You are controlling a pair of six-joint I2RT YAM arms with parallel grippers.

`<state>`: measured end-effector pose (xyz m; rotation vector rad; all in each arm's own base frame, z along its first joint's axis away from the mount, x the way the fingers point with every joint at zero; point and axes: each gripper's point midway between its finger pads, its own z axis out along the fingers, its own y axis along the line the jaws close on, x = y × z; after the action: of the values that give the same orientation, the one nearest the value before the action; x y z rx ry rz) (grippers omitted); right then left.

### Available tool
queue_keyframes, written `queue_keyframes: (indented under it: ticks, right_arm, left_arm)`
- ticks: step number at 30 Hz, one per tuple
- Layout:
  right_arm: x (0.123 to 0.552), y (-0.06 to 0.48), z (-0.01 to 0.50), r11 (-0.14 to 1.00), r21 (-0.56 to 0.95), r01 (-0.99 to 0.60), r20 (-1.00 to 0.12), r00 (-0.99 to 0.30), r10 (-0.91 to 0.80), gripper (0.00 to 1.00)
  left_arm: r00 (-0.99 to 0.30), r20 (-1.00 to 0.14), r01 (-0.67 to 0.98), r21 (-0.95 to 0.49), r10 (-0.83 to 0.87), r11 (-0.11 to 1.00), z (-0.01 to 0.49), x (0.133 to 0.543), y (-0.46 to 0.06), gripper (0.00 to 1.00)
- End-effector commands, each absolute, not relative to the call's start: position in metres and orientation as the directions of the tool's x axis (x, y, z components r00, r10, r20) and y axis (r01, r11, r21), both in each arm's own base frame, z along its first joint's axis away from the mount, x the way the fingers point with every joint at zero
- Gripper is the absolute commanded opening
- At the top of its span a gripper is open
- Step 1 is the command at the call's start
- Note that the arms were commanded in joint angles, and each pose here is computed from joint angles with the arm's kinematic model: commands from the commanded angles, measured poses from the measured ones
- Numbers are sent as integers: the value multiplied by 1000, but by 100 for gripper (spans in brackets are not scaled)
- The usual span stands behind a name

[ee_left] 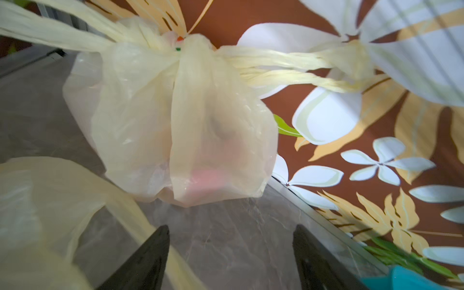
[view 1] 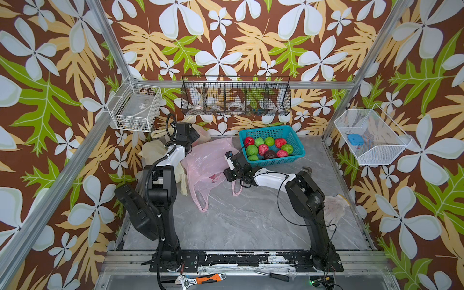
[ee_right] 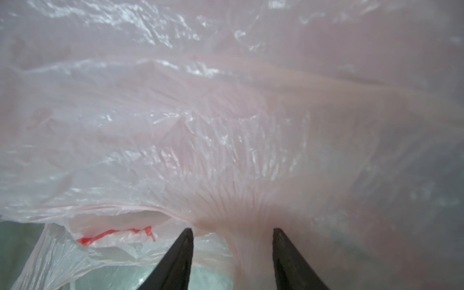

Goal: Untie the knot of a plastic bag & take out the apple
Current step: Adjust the apple in the basket, then pick up the plastic bag from the corner of the board.

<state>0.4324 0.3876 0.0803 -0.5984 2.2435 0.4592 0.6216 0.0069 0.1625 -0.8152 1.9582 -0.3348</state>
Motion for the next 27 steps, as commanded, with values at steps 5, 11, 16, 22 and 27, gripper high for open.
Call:
queue_keyframes:
  ticks: [5, 11, 16, 22, 27]
  right_arm:
    - [411, 407, 130, 796, 140, -588, -817, -523, -243, 53]
    - [400, 414, 144, 762, 147, -631, -815, -513, -268, 53]
    - [398, 402, 157, 766, 72, -638, -820, -476, -320, 52]
    - [400, 381, 170, 792, -33, -609, -831, -424, -360, 52]
    - [404, 375, 177, 801, -81, -593, -836, -397, -379, 52]
  left_arm:
    - [-151, -628, -446, -646, -764, 619, 154, 648, 29, 90]
    - [-103, -629, -459, -658, -771, 598, 147, 671, 41, 100]
    - [-130, -590, -498, -656, -797, 567, 124, 692, 48, 100]
    - [-207, -551, -411, -701, -809, 583, 110, 703, 37, 71]
    - [-249, -549, -367, -709, -798, 602, 121, 692, 27, 2]
